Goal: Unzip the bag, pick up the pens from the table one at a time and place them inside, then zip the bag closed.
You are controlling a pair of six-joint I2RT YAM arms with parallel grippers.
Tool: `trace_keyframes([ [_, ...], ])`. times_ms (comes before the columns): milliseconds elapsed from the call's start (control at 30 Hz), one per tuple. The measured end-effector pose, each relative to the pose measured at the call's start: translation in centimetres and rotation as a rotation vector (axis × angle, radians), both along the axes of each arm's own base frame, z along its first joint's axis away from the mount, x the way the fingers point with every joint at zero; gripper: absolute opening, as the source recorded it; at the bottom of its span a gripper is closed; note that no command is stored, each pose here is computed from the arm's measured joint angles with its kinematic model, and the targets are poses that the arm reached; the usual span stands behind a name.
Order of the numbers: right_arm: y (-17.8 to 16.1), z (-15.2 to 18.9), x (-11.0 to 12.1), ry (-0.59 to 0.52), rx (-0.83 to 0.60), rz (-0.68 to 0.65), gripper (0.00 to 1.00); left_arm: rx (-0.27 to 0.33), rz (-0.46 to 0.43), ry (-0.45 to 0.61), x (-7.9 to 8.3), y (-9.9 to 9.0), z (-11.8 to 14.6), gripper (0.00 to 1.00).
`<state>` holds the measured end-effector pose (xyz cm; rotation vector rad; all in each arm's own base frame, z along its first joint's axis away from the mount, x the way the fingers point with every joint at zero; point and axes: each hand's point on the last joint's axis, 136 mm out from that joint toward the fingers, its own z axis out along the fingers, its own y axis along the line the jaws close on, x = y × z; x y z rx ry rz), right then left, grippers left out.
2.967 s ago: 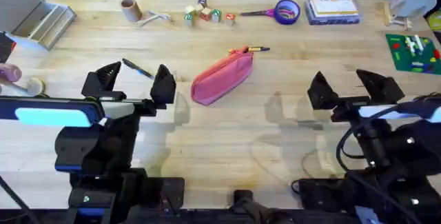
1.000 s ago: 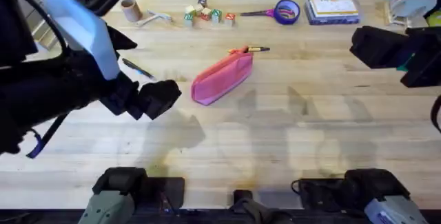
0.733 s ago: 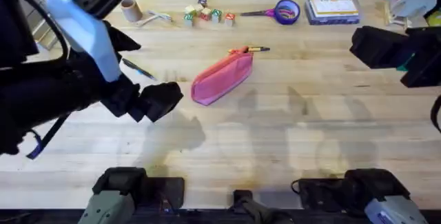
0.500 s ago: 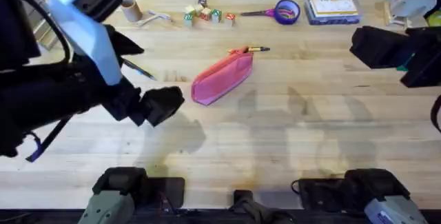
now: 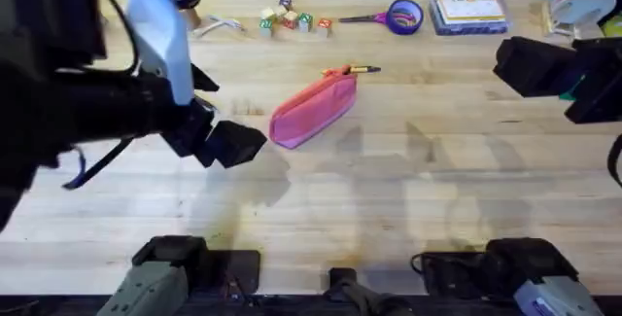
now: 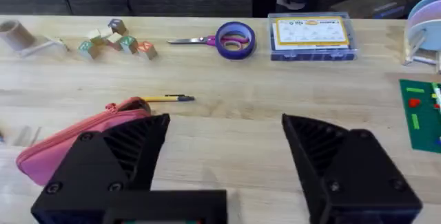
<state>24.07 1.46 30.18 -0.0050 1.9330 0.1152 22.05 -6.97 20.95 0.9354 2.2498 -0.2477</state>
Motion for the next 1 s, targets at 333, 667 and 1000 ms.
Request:
trace_keyframes([
  [333,0.0,0.0,0.0,0.000,0.000,0.000,0.998,-0.046,-0.026,0.167,3.6,-0.8,-5.2,0.995],
  [667,0.0,0.0,0.0,0.000,0.000,0.000,0.998,-0.155,-0.071,0.329,3.5,-2.5,-8.5,0.995],
  [1000,0.0,0.0,0.0,0.001,0.002,-0.001,0.998,-0.176,-0.080,0.335,5.7,-2.8,-10.4,0.995],
])
